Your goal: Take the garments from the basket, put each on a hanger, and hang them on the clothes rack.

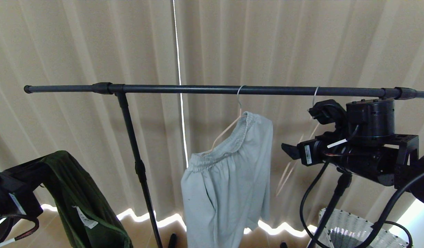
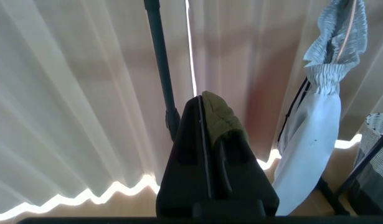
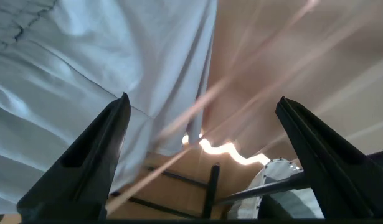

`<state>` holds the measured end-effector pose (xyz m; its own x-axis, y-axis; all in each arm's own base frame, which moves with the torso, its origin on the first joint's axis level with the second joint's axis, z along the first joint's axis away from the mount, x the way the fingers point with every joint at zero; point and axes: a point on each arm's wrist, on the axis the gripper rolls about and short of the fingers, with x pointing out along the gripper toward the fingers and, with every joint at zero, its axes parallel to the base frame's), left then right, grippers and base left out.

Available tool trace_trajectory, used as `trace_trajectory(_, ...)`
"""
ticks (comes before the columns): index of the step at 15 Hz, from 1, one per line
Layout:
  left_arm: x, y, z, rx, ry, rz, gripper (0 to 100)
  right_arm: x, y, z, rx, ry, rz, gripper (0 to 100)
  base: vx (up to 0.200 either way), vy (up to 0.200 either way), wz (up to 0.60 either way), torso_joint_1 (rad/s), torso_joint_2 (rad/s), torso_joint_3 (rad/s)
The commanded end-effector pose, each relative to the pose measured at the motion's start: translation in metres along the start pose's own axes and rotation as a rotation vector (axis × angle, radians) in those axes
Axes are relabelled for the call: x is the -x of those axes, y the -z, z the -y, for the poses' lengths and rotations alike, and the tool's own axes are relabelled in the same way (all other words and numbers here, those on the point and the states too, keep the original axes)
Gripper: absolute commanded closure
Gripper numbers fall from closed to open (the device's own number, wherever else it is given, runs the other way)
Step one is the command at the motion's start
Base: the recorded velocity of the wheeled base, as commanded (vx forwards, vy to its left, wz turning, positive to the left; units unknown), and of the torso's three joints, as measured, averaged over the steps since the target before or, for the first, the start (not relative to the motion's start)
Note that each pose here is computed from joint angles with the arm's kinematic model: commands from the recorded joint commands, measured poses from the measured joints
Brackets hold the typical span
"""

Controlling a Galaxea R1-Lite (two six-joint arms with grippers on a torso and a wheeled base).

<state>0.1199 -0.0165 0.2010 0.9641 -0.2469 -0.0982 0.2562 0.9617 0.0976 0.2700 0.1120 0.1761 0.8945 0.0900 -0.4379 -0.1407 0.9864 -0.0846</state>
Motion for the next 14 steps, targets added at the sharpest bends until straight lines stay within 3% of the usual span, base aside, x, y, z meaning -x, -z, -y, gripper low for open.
trace_trajectory(1,0.000,0.000,0.000,0.000,0.000,0.001,100,0.005,0.000,0.001,-0.010,0.000,0.000,0,0.000,0.000,0.00,0.000,0.00,0.000)
trace_trajectory(6,0.000,0.000,0.000,0.000,0.001,0.001,100,0.017,0.006,0.012,-0.030,0.024,-0.033,0,0.000,0.000,0.00,0.000,0.00,0.000)
trace_trajectory(10,0.000,0.000,0.000,0.000,0.001,0.001,100,0.019,0.013,0.012,-0.089,0.032,-0.123,0,0.000,0.000,0.00,0.000,0.00,0.000)
trace_trajectory(14,0.000,0.000,0.000,0.000,0.001,0.001,100,0.012,0.013,0.010,-0.100,0.034,-0.133,0,0.000,0.000,0.00,0.000,0.00,0.000)
